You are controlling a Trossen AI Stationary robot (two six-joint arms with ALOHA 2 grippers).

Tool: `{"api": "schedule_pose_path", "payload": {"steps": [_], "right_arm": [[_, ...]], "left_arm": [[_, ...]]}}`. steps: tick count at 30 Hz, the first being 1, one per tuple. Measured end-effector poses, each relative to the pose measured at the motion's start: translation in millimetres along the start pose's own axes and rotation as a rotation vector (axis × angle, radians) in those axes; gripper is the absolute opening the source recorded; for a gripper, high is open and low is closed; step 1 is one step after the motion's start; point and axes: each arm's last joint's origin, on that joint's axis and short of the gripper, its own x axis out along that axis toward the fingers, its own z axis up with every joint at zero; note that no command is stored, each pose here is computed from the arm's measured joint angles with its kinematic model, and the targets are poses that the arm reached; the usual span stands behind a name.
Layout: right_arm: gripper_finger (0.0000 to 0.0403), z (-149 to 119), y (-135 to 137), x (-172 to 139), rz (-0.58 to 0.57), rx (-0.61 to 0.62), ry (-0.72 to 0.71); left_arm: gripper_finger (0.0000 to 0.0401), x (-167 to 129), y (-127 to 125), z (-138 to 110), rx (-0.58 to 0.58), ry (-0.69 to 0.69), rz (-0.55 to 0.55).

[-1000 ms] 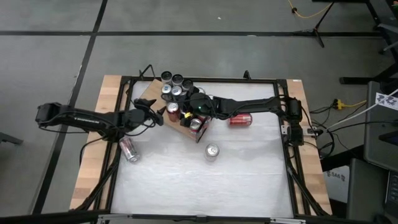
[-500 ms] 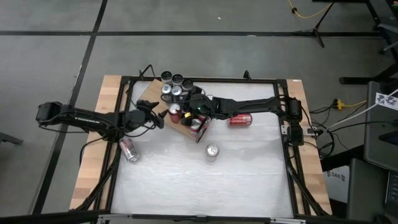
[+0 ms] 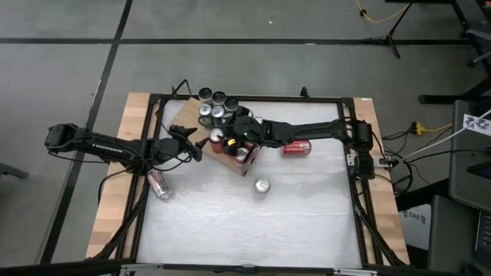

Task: Pick and place cans onto a shelf
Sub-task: Put the bottom red/black soda can on the shelf, then put the red/black soda can on the shelf aligned with the other red/black soda cans

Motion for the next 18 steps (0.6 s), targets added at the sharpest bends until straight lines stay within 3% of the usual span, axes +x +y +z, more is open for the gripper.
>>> {"api": "schedule_pose_path", "payload": {"steps": [9,18], "right_arm": [[0.0319,18,-2,-10,0.002,-0.049,-0.025],[0.0319,59,-6,-66,0.063,-0.142,0.069]], "left_arm": [[0.0330,0,2,1,0.004,-0.027,0.062],[0.0330,-3,3,5,0.105,-0.049,0.063]]}}
